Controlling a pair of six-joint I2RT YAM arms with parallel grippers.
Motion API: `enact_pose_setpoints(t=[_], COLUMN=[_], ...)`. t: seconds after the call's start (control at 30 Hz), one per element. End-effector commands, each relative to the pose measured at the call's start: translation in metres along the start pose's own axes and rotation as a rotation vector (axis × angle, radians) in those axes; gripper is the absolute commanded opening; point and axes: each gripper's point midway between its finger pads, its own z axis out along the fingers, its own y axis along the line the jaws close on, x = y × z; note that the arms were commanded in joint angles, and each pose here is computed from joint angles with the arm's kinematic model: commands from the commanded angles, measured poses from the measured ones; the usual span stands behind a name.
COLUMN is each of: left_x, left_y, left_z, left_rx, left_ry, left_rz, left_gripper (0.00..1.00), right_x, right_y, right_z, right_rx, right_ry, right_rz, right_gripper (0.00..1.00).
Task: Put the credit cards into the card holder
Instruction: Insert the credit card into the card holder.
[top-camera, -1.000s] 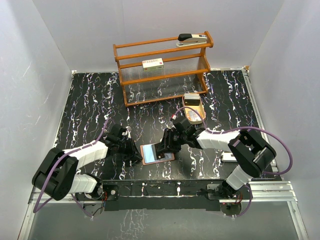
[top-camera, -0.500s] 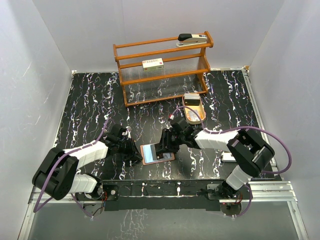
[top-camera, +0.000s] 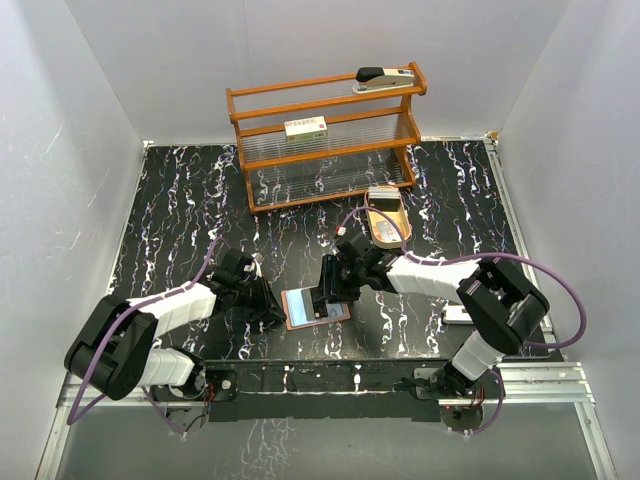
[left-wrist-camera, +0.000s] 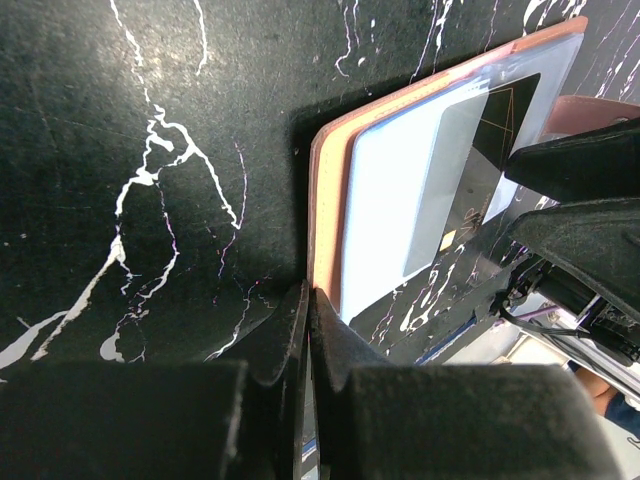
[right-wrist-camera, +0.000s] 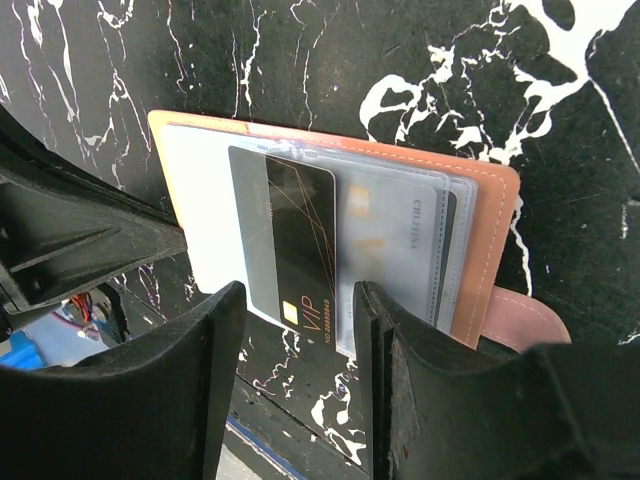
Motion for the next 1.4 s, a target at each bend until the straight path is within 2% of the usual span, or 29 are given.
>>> enact_pose_setpoints(t=[0.0, 0.23, 0.5, 0.63, 1.13, 1.23, 1.37], left_x=[0.009, 0.009, 0.008, 0.008, 0.007, 0.005, 0.004], left_y=[0.006, 0.005, 0.004, 0.003, 0.003, 0.002, 0.005], left_z=[0.000, 0.000, 0.001, 0.001, 0.002, -0.001, -0.005], left_rx=[-0.014, -0.010, -0.006, -0.002, -0.008, -0.020, -0.047], left_ry=[0.026, 0.025, 0.024, 0.027, 0.034, 0.028, 0.019], left_rz=[-0.011, -0.013, -0.015, -0.015, -0.005, 0.000, 0.010], left_gripper=[0.00, 0.00, 0.00, 0.00, 0.00, 0.00, 0.00], right_x=[-0.010, -0.007, -0.005, -0.002, 0.001, -0.002, -0.021], right_y=[0.008, 0.014, 0.030, 0.035, 0.043, 0.044, 0.046], right_z=[-0.006, 0.006, 0.010, 0.015, 0.026, 0.019, -0.003], right_rx=[-0.009, -0.059, -0.110, -0.126, -0.156, -0.142, -0.083], right_ry=[-0.034, -0.003, 0.008, 0.020, 0.043, 0.031, -0.043], right_rz=[-0.032, -0.037, -0.077, -0.089, -0.190, -0.210, -0.259], right_gripper=[0.46, 0.45, 0.32, 0.28, 0.29, 0.30, 0.36])
